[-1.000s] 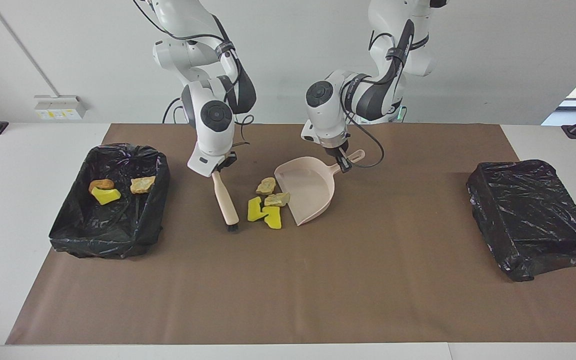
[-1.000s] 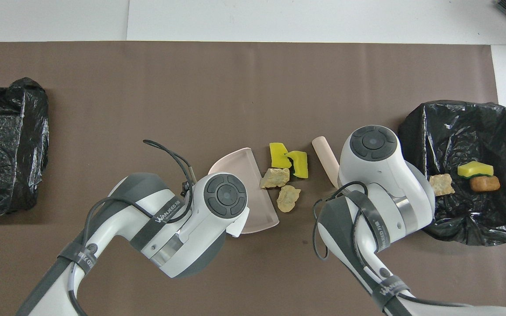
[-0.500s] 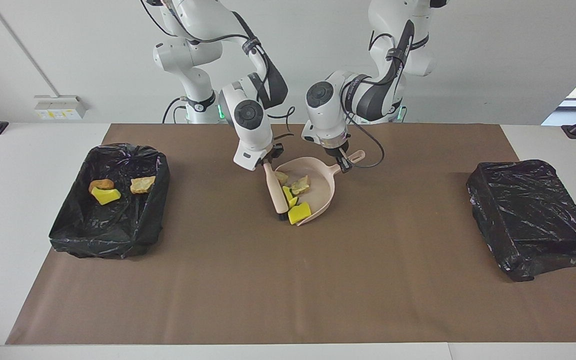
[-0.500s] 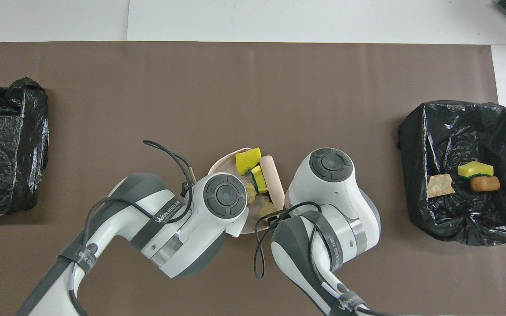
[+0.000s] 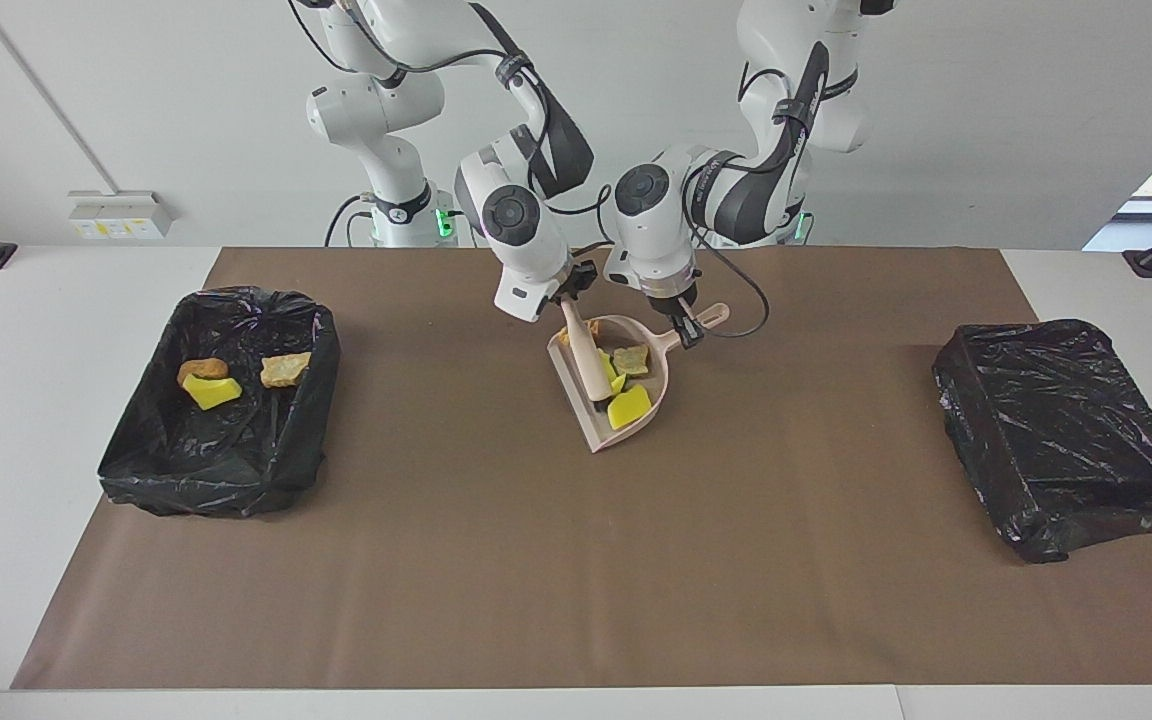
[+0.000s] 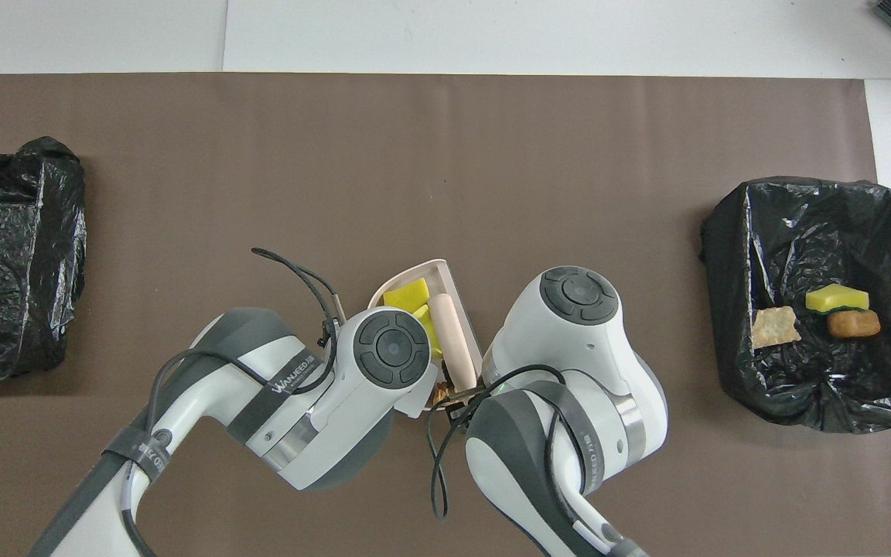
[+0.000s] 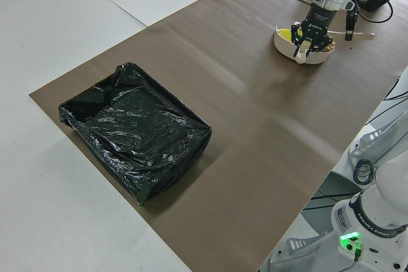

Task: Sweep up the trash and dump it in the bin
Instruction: 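Push the pieces into the dustpan with the right gripper's brush, then lift the loaded dustpan with the left gripper while the right gripper withdraws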

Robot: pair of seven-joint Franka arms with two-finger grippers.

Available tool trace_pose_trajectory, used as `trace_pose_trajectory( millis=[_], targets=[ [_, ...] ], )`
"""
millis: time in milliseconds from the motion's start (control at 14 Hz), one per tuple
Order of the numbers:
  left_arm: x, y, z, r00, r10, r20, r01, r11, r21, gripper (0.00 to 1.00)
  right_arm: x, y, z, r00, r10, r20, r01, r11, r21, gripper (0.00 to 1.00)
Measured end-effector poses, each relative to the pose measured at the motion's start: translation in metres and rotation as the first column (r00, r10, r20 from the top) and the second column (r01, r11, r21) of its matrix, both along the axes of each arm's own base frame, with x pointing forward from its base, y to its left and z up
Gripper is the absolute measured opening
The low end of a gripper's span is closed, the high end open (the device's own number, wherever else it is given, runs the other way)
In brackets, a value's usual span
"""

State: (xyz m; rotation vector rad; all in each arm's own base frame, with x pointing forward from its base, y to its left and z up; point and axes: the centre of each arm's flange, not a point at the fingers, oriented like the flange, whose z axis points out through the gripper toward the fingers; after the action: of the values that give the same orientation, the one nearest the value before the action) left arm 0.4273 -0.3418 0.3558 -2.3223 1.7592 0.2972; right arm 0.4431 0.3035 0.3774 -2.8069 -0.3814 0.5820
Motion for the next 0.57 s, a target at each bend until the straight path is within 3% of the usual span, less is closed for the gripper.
trace_pose_trajectory(
  millis=[357,571],
  targets=[
    [0.003,0.002,-0.001,1.000,-0.006,0.012,0.006,1.000,-0.017,0.31,0.021,-0.063,0.032,0.998,-0.052,-0.046,0.057,0.992,0.117,0.26],
    [0.004,0.002,-0.002,1.000,-0.006,0.014,0.006,1.000,-0.020,0.31,0.028,-0.076,0.040,0.997,-0.073,-0.031,0.077,0.988,0.130,0.26]
  ],
)
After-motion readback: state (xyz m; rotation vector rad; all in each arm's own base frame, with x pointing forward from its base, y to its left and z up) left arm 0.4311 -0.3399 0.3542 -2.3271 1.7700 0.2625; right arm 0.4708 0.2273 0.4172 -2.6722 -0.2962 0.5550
